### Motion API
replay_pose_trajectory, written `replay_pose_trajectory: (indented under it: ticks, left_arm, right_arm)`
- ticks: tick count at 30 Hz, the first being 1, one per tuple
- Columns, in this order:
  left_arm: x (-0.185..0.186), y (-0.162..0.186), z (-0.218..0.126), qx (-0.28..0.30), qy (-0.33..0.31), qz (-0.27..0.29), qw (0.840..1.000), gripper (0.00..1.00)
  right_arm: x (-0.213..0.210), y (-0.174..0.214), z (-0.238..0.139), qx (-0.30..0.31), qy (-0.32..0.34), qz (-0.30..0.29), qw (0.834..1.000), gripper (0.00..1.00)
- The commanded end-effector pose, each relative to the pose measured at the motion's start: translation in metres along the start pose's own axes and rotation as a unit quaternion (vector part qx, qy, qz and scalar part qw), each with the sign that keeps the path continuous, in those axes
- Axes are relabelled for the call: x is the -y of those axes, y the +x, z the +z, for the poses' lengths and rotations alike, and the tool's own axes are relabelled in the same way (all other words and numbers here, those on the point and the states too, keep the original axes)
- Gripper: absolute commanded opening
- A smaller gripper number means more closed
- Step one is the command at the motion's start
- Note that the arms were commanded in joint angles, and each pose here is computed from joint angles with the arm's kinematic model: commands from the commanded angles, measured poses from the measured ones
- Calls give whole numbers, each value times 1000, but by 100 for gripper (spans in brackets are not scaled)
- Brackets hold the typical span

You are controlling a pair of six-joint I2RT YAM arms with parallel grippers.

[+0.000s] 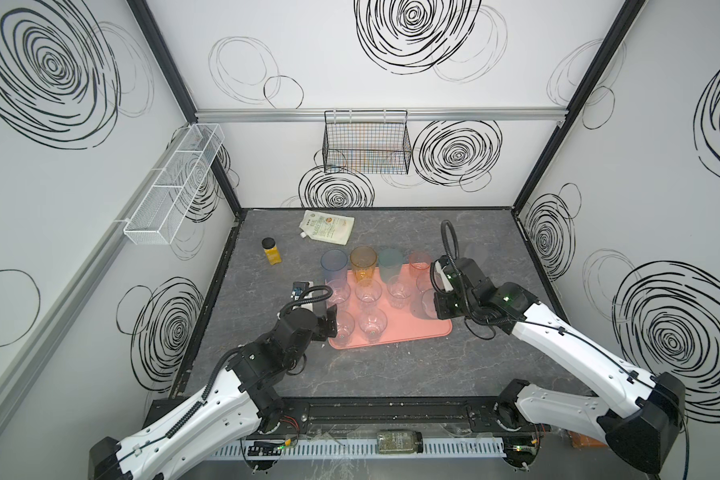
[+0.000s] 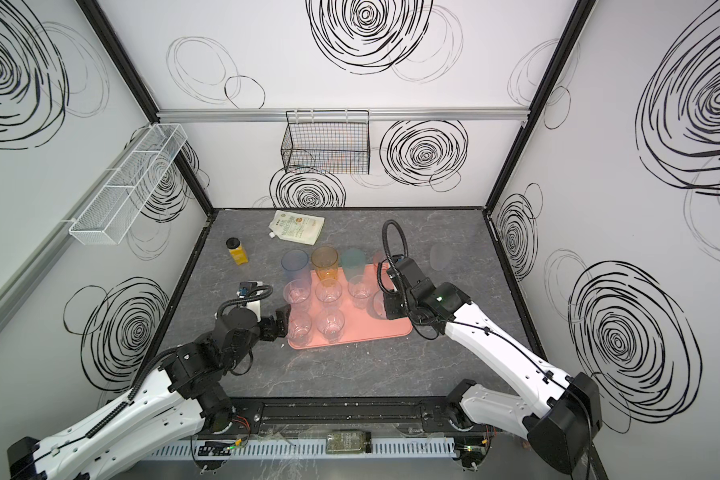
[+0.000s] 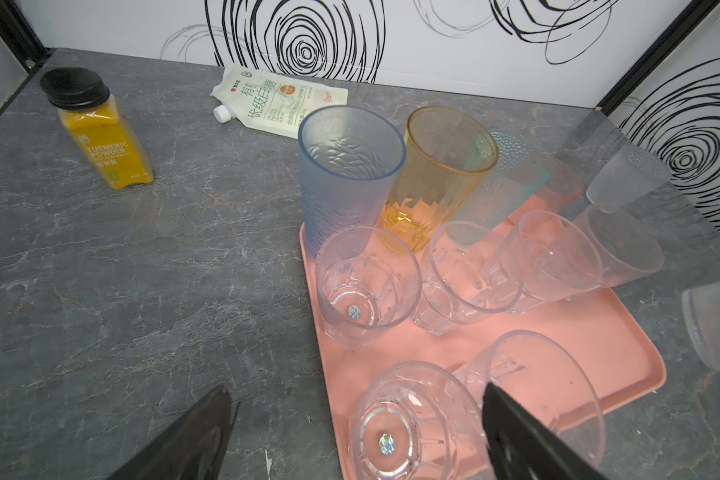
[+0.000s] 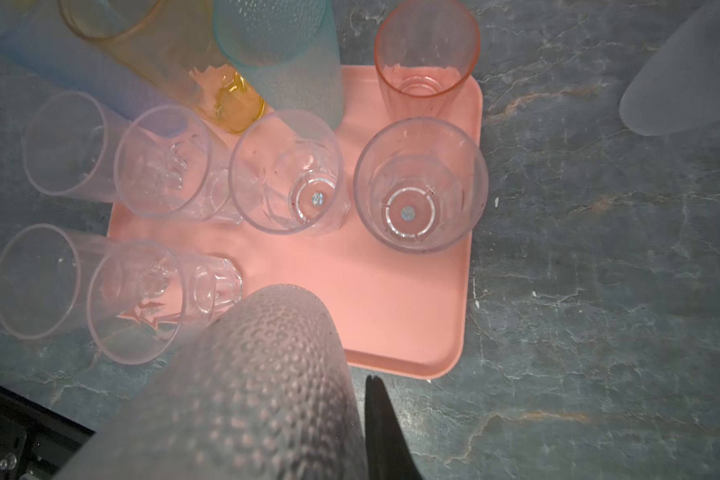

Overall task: Place the glasses into the tray
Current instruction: 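Lift the frosted glass and carry it toward the tray, then lower the frosted glass onto the tray edge nearest the right gripper and open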

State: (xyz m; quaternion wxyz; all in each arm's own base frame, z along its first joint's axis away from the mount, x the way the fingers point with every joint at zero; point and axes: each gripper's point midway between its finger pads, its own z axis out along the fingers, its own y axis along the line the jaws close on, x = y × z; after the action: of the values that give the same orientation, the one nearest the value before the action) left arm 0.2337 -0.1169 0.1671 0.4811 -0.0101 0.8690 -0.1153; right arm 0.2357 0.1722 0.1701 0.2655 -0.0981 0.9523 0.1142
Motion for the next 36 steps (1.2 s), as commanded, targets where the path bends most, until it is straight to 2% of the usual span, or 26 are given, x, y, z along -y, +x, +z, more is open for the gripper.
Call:
replay_pose_trajectory:
  ticks: [1, 8, 15, 26, 30, 36]
  left_arm:
    - [-6, 6, 4, -1, -12, -17, 1000, 96]
    - [-8, 8, 6, -2, -18, -16, 1000, 96]
    - [-9, 6, 6, 3, -18, -18, 1000, 96]
    - [-9, 5, 4, 6, -16, -20, 1000, 96]
    - [-9, 4, 4, 6, -17, -20, 1000, 96]
    - [-8, 3, 4, 8, -16, -19, 1000, 96]
  right_arm:
    - [5, 15, 4, -14, 23, -2, 1000, 0]
    - [-11, 21, 38, -33, 24, -15, 999, 0]
    - [-16, 37, 74, -81, 78, -48, 992, 0]
    - [-27, 37, 96, -91, 94, -75, 988, 0]
    - [-28, 36, 99, -98, 105, -80, 986, 7]
    - [-39, 27, 91, -90, 82, -71, 990, 27]
